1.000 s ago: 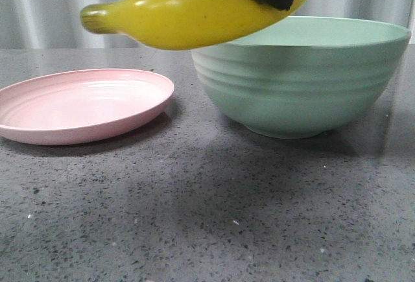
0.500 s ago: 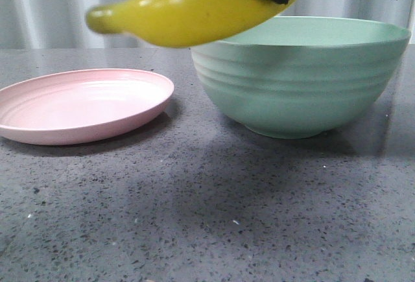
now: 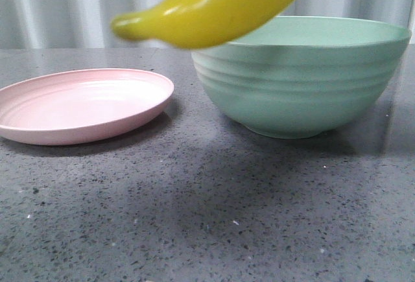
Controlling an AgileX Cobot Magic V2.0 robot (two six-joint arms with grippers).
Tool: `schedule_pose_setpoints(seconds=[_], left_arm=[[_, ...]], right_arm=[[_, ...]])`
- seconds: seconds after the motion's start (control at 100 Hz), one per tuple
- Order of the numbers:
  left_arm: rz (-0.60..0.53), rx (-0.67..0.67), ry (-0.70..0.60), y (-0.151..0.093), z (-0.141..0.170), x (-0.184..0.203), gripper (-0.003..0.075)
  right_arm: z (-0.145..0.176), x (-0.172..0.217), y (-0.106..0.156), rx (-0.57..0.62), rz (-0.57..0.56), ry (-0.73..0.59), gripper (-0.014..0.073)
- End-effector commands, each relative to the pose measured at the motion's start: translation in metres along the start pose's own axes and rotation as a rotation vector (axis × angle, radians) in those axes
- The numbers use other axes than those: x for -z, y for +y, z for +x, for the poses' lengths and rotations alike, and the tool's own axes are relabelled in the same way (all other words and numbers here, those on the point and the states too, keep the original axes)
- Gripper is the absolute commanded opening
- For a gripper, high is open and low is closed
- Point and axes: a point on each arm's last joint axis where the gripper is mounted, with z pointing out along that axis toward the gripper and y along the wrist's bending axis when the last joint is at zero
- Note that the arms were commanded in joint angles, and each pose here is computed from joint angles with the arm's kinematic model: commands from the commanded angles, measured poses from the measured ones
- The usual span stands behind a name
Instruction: Transfer banana from pink plate to green bowl
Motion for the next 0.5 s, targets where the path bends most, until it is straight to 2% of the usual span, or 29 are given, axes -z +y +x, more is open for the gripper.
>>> schedule_pose_setpoints(seconds=[0.0, 0.17, 0.28, 0.49], left_arm=[[0.004, -0.009, -0.185, -0.008, -0.02, 0.04, 0.0357], [-0.025, -0.015, -0.314, -0.008, -0.025, 0.074, 0.0356], [-0.033, -0.019, -0.316, -0.007, -0.024, 0.08, 0.0357], [-0.035, -0.017, -0.312, -0.006, -0.024, 0.081, 0.0356]], right_arm=[[-0.026, 0.026, 0.012, 0.11, 0.016, -0.24, -0.0071], [-0.041, 0.031, 0.006, 0.283, 0.128, -0.403, -0.0071], [-0.044, 0.017, -0.003, 0.367, 0.184, -0.405, -0.0071], [-0.039, -0.023, -0.025, 0.354, 0.241, -0.333, -0.0071]])
